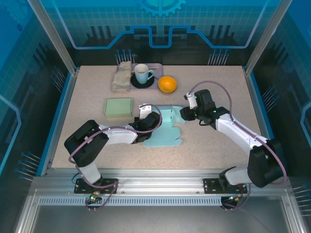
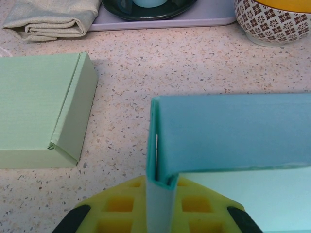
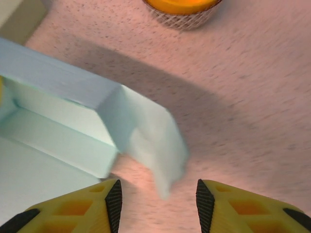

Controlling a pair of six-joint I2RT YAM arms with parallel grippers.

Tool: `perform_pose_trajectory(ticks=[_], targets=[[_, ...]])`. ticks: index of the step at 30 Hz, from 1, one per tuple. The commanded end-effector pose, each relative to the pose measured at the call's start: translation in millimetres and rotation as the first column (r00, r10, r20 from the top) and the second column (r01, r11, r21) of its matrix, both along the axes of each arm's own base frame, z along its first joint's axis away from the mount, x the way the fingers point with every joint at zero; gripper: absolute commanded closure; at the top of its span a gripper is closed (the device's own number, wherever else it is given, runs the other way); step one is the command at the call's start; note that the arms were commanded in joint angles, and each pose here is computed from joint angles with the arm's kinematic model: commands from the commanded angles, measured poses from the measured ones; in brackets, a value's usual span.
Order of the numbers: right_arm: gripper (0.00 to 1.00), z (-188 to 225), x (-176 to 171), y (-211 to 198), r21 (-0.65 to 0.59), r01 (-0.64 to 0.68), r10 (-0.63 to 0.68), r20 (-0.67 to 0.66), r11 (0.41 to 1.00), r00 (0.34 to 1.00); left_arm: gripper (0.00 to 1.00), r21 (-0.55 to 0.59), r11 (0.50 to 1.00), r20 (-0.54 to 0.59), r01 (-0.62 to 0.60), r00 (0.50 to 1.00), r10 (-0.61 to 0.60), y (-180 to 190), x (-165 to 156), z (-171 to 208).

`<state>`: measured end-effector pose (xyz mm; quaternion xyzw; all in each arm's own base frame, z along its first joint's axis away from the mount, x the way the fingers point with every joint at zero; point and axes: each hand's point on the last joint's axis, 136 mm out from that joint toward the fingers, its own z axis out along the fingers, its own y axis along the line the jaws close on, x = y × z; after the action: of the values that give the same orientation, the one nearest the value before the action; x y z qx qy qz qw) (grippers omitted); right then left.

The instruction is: Fold the paper box

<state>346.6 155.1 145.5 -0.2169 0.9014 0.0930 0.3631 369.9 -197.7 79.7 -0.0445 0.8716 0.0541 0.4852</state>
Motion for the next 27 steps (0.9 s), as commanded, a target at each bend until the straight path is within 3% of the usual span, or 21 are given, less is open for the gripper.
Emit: perform_pose_trajectory(ticks=[1,9,11,27], targets=[[0.53,-19.4,2.9,-37.6,-0.332,-0.164,0.205,0.095,0.929,0.974,1.00,-0.039,0.999,0.029,0.008,1.000,-0.007,-8.2,2.4,8.4],[0.54,-53.3,28.8,-82.4,-0.245,-0.096,0.096,-0.012,0.965,0.995,1.00,-0.051,0.999,0.038,0.012,0.999,-0.010,-6.8,0.3,9.8],[0.54,-68.5,24.7,-75.8,-0.224,-0.139,0.128,-0.061,0.965,0.990,1.00,-0.054,0.998,0.039,0.014,0.999,-0.011,-6.7,0.8,9.7],[0.54,-65.8,16.4,4.8,-0.099,-0.421,0.417,-0.060,0.902,0.907,1.00,-0.062,0.998,0.044,0.025,0.999,-0.022,-7.9,-0.1,10.2]])
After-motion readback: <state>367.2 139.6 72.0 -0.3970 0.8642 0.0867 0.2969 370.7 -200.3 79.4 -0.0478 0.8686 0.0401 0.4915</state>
